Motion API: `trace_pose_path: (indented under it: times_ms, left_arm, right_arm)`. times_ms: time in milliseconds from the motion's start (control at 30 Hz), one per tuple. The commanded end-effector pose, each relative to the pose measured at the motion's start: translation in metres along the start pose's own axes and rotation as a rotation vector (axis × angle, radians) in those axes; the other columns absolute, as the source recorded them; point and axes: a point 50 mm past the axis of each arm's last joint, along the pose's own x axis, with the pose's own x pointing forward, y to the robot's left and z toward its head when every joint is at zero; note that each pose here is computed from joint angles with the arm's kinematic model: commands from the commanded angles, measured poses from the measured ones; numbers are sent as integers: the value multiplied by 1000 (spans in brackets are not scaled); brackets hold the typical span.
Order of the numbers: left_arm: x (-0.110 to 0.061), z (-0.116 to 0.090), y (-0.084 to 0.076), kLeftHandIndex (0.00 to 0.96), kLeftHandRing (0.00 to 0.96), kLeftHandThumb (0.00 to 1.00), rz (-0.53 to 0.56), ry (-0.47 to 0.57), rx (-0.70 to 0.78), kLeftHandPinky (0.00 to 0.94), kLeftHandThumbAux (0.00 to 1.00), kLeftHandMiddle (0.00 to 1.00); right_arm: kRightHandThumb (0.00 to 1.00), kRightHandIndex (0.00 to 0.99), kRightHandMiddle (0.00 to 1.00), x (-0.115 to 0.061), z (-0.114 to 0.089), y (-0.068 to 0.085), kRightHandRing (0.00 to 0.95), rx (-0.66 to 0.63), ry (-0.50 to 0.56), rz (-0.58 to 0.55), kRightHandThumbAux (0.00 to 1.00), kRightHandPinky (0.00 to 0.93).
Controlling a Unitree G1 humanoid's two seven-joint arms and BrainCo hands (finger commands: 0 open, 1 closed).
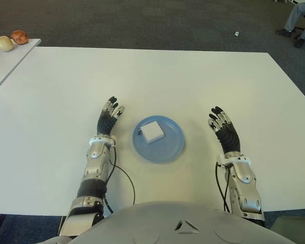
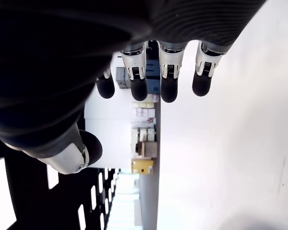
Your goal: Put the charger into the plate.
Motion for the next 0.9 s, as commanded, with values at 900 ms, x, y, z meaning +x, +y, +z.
trace_pose_path:
  times_ms: [900]
  left_arm:
    - [-19, -29, 5, 0, 0, 0, -14, 126, 43, 0, 624, 0]
  right_arm:
    - [0, 0, 108, -1, -5, 1, 88, 3, 23, 3, 615, 55]
